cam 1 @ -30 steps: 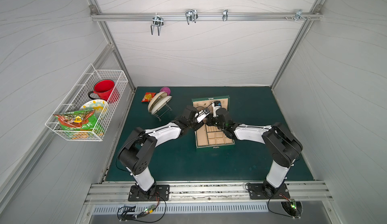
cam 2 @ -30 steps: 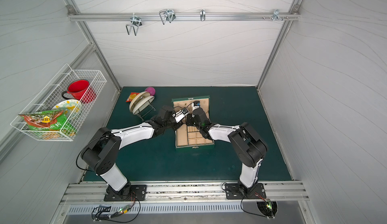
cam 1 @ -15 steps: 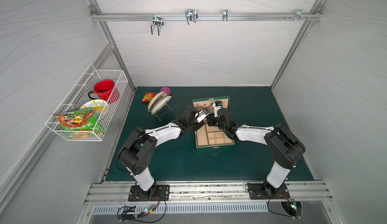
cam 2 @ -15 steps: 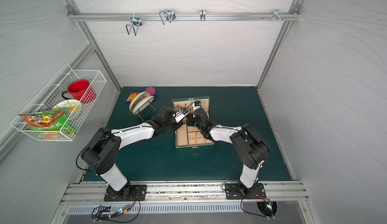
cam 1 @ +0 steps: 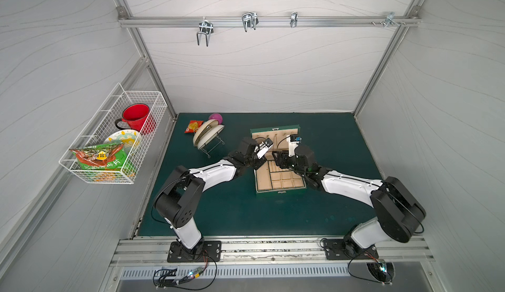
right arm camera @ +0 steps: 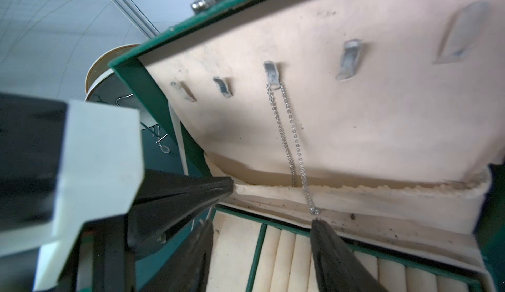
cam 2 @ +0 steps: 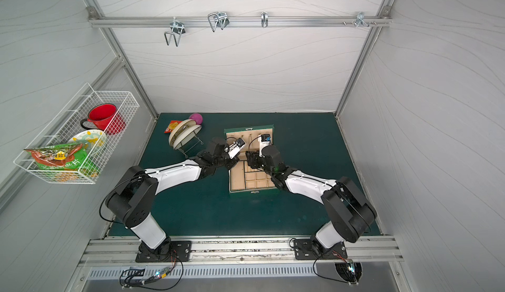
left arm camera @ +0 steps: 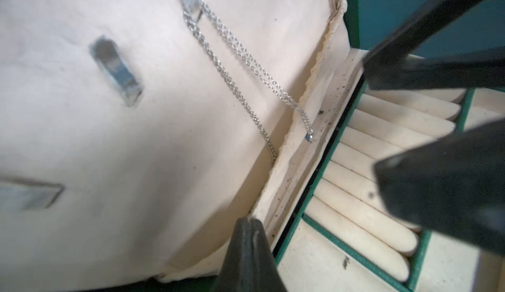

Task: Put jewelry chain into jewelry box
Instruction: Adjust the necklace at the jewelry box clasp.

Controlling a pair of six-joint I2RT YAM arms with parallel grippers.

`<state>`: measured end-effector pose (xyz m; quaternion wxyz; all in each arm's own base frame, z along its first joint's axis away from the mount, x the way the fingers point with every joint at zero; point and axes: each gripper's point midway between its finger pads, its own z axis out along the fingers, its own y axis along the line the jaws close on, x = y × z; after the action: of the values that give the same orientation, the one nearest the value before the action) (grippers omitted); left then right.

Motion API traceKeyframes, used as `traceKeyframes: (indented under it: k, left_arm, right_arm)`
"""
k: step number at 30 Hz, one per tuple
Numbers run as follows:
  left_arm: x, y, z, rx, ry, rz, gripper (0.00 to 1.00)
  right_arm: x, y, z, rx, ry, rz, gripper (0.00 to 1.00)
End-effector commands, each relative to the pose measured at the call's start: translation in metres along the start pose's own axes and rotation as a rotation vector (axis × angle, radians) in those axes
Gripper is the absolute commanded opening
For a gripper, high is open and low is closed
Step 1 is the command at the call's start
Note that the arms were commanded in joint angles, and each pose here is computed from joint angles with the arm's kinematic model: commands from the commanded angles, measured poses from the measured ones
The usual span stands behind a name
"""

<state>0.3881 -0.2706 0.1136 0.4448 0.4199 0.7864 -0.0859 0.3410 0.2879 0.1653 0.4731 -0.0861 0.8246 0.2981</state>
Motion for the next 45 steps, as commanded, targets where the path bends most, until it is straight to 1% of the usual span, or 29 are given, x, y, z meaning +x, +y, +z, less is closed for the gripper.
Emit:
traceKeyframes:
  k: [1, 5, 6, 9, 11, 13, 16, 21, 25, 31, 34, 40, 45]
  left_arm:
    - [-0.027, 0.002, 0.000, 0.011, -0.068, -0.039, 0.00]
    - [-0.028, 0.004, 0.001, 0.008, -0.069, -0.064, 0.00]
    - [-0.029, 0.004, 0.001, 0.009, -0.071, -0.069, 0.03]
    - [-0.033, 0.004, 0.000, 0.018, -0.086, -0.088, 0.26]
    - [-0.039, 0.002, -0.004, 0.032, -0.104, -0.103, 0.36]
    - [-0.046, 0.002, -0.008, 0.045, -0.127, -0.129, 0.41]
    - [-0.058, 0.003, -0.018, 0.057, -0.165, -0.173, 0.46]
    - [-0.070, 0.010, -0.029, 0.047, -0.198, -0.284, 0.47]
    - [-0.068, 0.017, -0.028, 0.054, -0.202, -0.362, 0.45]
    - [-0.059, 0.017, -0.018, 0.061, -0.167, -0.385, 0.38]
    - [-0.057, 0.017, -0.014, 0.063, -0.158, -0.393, 0.37]
    - [-0.054, 0.017, -0.012, 0.058, -0.152, -0.389, 0.36]
    - [-0.053, 0.015, -0.007, 0.074, -0.154, -0.378, 0.36]
  right_arm:
    - [-0.016, -0.008, -0.014, 0.028, -0.045, 0.001, 0.65]
    - [-0.023, -0.021, -0.025, 0.047, -0.027, 0.025, 0.67]
    - [-0.025, -0.024, -0.026, 0.048, -0.018, 0.034, 0.67]
    - [-0.027, -0.032, -0.030, 0.059, -0.010, 0.047, 0.66]
    - [-0.027, -0.035, -0.031, 0.053, -0.008, 0.046, 0.65]
    - [-0.028, -0.035, -0.030, 0.043, -0.002, 0.045, 0.64]
    - [-0.026, -0.030, -0.023, 0.014, 0.022, 0.038, 0.63]
    - [-0.019, -0.029, -0.005, 0.001, 0.059, 0.038, 0.58]
    - [-0.016, -0.024, 0.009, -0.009, 0.074, 0.015, 0.53]
    - [-0.010, -0.016, 0.026, -0.005, 0.089, -0.034, 0.46]
    - [-0.007, -0.017, 0.035, 0.017, 0.094, -0.054, 0.44]
    - [-0.004, -0.023, 0.049, 0.075, 0.094, -0.093, 0.42]
    - [-0.003, -0.024, 0.056, 0.113, 0.091, -0.134, 0.37]
